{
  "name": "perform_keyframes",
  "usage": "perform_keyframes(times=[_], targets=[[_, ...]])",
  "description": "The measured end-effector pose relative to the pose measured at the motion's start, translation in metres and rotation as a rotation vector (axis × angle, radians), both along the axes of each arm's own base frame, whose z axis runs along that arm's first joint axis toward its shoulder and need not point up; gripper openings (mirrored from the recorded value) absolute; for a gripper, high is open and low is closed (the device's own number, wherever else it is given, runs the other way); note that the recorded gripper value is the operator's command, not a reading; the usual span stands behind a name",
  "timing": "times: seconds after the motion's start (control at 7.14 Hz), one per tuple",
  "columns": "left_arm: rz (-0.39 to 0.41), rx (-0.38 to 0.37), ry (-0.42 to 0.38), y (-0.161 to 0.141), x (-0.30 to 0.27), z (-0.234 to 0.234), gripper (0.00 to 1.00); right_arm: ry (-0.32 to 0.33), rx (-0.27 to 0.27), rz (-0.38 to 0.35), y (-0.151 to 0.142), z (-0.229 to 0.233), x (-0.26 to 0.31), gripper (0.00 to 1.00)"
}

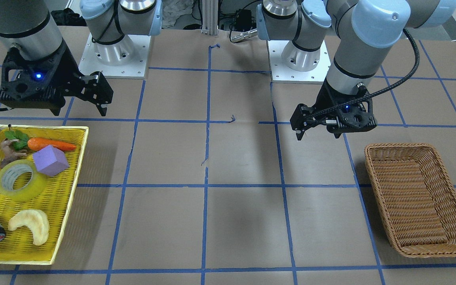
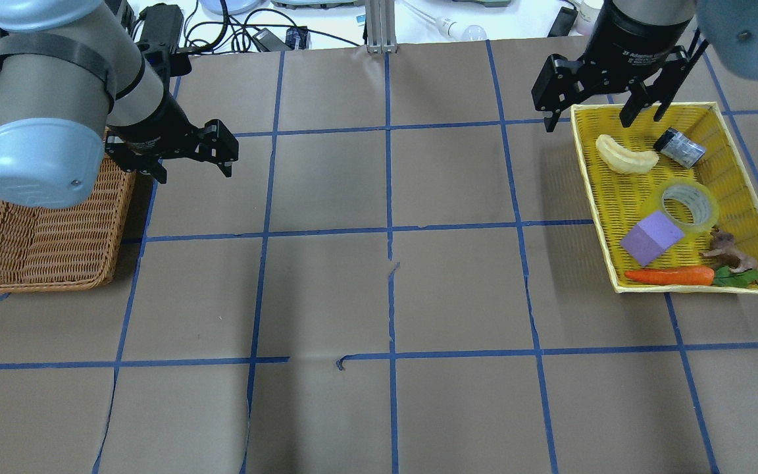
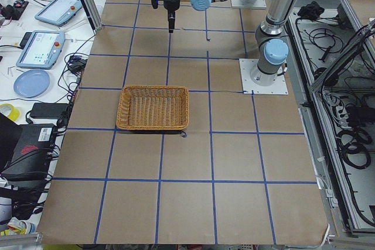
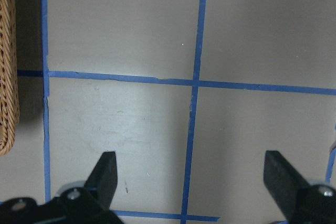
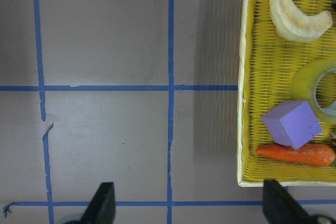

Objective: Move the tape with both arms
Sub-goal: 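Reach the right gripper down to the yellow tape roll in the yellow basket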

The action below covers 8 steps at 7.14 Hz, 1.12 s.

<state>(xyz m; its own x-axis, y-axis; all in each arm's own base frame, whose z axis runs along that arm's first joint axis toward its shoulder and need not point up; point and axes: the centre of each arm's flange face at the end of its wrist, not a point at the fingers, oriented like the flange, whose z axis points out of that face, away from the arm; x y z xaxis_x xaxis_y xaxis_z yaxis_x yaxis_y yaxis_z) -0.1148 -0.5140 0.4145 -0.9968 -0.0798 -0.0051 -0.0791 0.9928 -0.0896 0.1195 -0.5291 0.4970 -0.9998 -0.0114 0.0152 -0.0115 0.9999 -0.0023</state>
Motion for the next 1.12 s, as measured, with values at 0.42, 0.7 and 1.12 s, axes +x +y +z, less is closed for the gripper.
perform_keyframes(times=[0.42,0.7,1.12], targets=[[-0.001,-0.001,-0.001,0.001,0.0,0.0,1.0,0.006,0.037,0.126,-0.036,-0.017,-0.096,1.0],[-0.015,-0.015,0.002,0.002,0.0,0.008,1.0,-0.013,0.064,0.293,-0.058,-0.056,-0.184,1.0],[-0.069,-0.05,0.006,0.013,-0.002,0.03,1.0,-0.019,0.043,0.443,-0.066,-0.172,-0.282,0.92]])
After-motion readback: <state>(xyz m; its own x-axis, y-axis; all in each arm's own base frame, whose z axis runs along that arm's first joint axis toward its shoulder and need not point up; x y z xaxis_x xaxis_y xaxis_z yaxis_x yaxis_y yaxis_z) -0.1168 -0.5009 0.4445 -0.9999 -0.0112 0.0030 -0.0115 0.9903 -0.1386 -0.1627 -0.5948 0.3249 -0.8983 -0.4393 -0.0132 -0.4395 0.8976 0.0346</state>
